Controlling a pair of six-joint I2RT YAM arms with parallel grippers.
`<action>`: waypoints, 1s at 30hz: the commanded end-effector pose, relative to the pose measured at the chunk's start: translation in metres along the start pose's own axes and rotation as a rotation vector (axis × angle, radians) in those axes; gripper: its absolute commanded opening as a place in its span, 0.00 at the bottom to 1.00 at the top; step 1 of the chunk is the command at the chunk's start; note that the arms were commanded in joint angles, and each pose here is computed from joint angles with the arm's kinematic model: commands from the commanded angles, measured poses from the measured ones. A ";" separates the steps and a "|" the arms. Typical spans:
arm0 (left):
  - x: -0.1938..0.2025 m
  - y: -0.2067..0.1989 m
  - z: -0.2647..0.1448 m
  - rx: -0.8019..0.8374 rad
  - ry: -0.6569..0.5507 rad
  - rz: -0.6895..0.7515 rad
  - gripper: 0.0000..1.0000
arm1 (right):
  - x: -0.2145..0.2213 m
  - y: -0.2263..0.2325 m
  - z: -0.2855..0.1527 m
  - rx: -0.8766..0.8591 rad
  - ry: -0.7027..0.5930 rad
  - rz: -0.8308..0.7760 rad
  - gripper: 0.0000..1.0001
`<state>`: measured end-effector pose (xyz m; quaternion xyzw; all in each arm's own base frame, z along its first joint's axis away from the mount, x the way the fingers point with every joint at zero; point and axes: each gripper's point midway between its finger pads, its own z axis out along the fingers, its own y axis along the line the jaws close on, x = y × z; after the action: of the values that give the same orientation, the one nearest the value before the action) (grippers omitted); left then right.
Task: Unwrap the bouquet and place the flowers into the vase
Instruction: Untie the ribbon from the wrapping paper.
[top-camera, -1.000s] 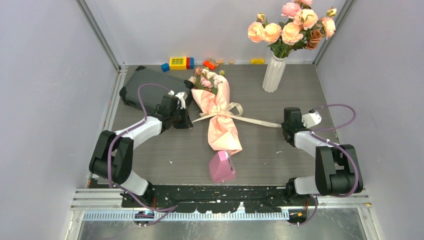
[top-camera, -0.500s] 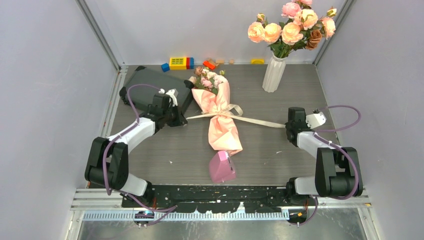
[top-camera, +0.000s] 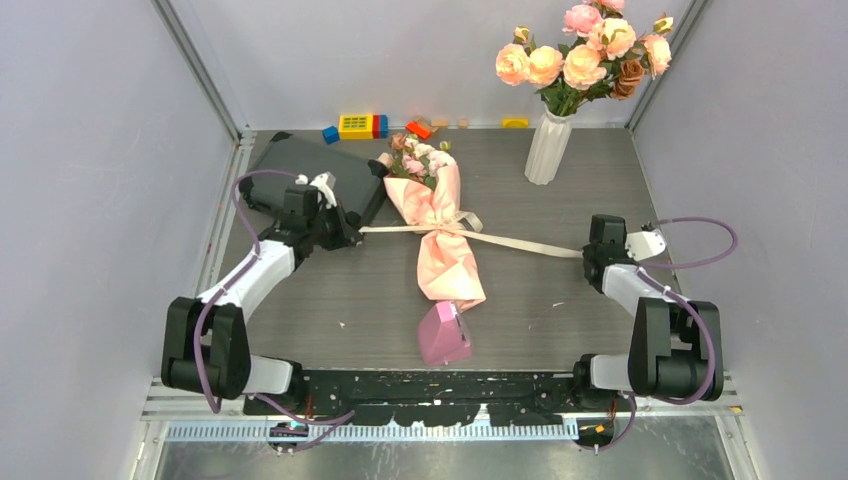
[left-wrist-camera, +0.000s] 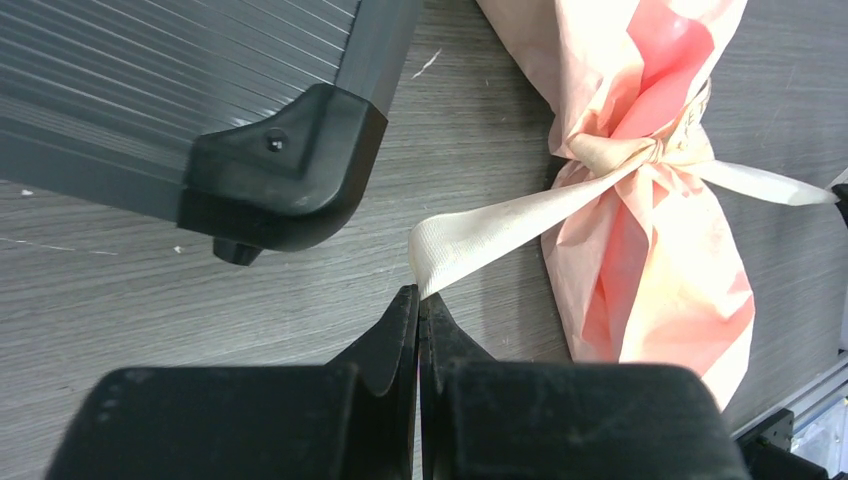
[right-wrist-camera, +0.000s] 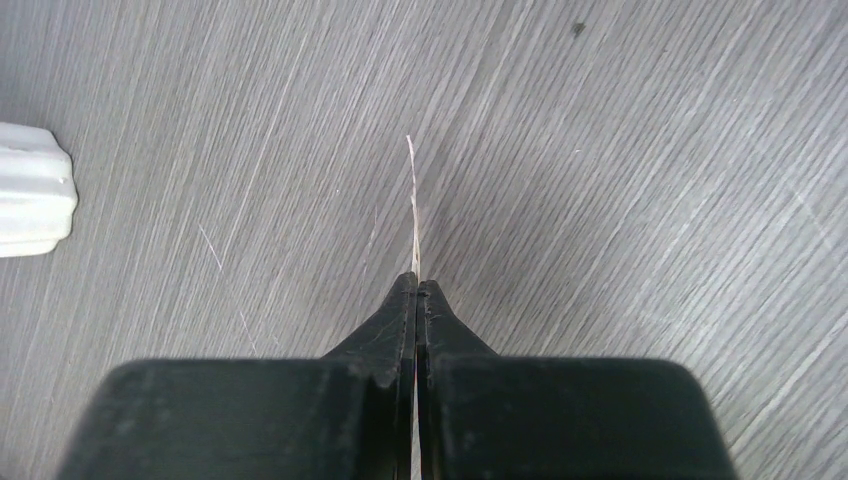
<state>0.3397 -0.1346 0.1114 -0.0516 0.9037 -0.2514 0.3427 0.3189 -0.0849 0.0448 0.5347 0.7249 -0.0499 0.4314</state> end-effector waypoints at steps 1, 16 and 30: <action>-0.005 0.005 -0.015 0.001 -0.023 -0.018 0.00 | -0.025 0.008 -0.003 -0.022 -0.058 0.058 0.00; -0.019 0.018 -0.044 -0.006 -0.093 -0.070 0.00 | -0.054 -0.011 -0.001 0.009 -0.088 0.133 0.00; -0.034 0.038 -0.065 -0.001 -0.150 -0.135 0.00 | -0.080 -0.033 -0.009 0.075 -0.119 0.139 0.00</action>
<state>0.3292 -0.0675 0.1399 -0.1363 0.8800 -0.2568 0.3755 0.2874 -0.1392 0.0652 0.5964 0.6759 -0.0683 0.4276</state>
